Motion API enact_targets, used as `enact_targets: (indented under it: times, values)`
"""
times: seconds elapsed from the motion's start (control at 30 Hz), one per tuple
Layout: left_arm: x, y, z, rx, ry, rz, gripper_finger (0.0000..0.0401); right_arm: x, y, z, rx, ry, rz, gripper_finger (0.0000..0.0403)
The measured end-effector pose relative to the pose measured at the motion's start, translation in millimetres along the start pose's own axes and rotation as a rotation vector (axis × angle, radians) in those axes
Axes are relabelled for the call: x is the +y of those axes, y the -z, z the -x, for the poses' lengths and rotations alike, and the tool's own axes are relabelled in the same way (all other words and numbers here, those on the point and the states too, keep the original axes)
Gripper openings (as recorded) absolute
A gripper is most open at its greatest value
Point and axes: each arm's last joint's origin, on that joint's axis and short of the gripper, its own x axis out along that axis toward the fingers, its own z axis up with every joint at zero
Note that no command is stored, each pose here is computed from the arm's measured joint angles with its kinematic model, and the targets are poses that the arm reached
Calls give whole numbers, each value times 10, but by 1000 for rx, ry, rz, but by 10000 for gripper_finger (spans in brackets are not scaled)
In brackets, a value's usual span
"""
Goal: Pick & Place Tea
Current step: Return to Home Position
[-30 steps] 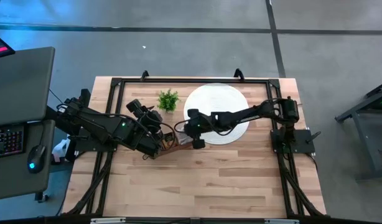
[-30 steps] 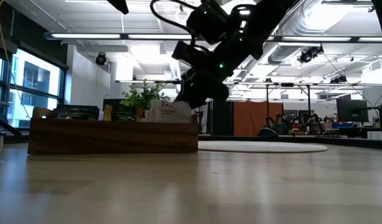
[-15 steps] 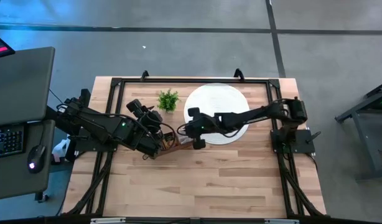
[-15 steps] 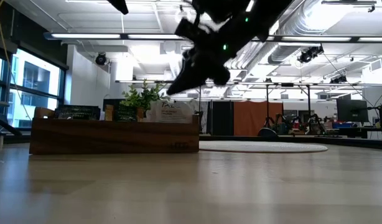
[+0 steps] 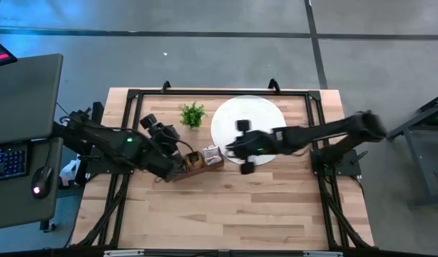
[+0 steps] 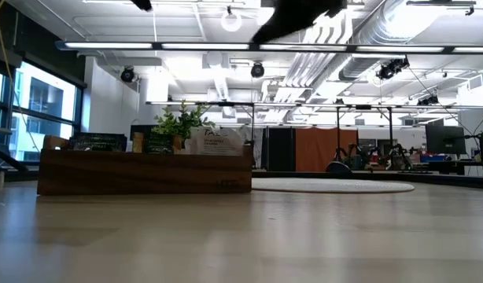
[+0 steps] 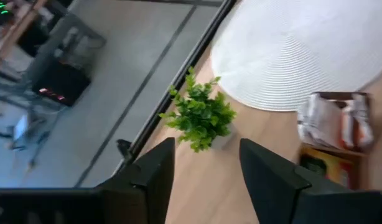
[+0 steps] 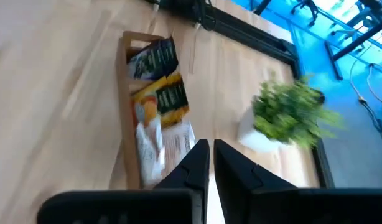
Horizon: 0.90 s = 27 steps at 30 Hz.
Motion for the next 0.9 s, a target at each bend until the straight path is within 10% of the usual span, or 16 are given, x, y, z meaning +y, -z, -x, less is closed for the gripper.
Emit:
enact_targets:
  times: [0.33, 0.63, 0.9]
  values:
    - [427, 558, 346, -71, 241, 140, 108, 53, 370, 1339, -263, -77, -124, 6]
    - [422, 1373, 30, -297, 438, 365, 40, 226, 1258, 1551, -597, -158, -186, 3]
    - [702, 1763, -265, -388, 459, 374, 10, 102, 1539, 1778, -753, -49, -178, 5]
